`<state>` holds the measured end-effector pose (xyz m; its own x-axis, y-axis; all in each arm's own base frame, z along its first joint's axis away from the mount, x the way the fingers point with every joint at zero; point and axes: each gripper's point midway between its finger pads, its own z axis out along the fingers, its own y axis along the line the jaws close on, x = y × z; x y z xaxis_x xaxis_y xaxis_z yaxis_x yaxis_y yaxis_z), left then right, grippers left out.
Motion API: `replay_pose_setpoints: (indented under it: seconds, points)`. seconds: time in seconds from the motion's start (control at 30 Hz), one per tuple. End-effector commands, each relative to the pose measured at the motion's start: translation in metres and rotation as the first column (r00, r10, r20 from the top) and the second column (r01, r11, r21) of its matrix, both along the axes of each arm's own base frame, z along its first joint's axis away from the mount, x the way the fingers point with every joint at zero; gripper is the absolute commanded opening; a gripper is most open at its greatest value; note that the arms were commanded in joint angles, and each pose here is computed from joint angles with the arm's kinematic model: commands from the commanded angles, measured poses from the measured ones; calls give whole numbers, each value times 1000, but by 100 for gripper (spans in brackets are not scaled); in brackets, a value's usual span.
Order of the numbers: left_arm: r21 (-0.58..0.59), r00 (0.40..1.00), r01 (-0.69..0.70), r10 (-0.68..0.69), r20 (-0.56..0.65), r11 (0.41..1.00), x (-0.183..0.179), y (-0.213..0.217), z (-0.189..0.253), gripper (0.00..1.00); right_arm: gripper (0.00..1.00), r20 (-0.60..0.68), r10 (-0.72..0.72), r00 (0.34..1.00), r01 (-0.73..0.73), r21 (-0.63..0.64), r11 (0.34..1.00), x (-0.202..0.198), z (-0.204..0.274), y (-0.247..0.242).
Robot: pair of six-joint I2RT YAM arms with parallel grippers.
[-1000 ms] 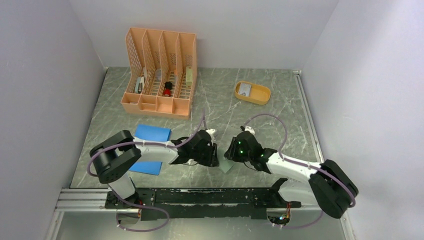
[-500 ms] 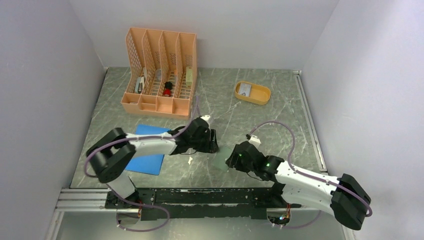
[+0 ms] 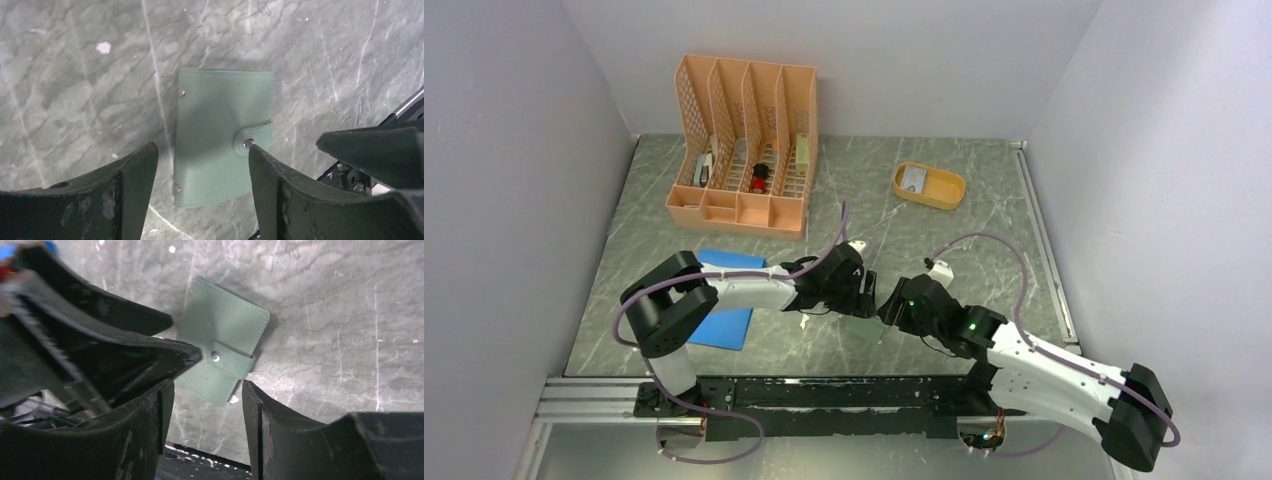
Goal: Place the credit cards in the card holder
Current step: Adjust the card holder at the center of the board, then open the card holder at the center of the board.
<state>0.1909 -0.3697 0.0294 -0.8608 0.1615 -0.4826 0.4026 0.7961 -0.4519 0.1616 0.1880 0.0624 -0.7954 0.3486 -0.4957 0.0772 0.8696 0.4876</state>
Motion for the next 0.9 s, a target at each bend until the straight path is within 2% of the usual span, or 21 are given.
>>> replay_pose_setpoints:
  seconds: [0.0, 0.07, 0.13, 0.23, 0.37, 0.43, 0.53, 0.73, 0.87]
  points:
    - [118, 998, 64, -65, -1, 991, -7, 5, -23, 70, 57, 48, -42, 998, 44, -46, 998, 3, 17, -18]
    - [175, 996, 84, -84, -10, 981, -11, 7, -37, 60, 57, 52, -45, 998, 48, -59, 997, 2, 18, -22]
    - [221, 997, 82, -80, -18, 972, -15, 15, -51, 44, 56, 53, -36, 998, 40, -83, 996, 3, 17, -24]
    - [229, 997, 65, -54, -53, 971, -25, 26, -68, 23, 56, 38, -15, 999, 20, -135, 991, 4, 11, -24]
    - [185, 997, 22, -7, -81, 983, -34, 33, -76, 10, 56, -6, 3, 1000, -4, -173, 985, 2, -2, -21]
    - [147, 996, 7, 6, -91, 989, -37, 30, -77, 6, 55, -27, 16, 999, -20, -173, 985, 0, -9, -18]
    - [96, 993, -25, 36, -116, 995, -41, 27, -77, 5, 51, -33, 53, 998, -59, -202, 978, 1, -17, -15]
    - [72, 989, -27, 37, -146, 997, -47, 26, -81, 5, 51, 33, 196, 980, -173, -336, 926, 7, -13, -2]
    - [62, 989, -24, 32, -142, 998, -47, 23, -79, 5, 51, 2, 185, 983, -159, -495, 854, 4, -21, -3]
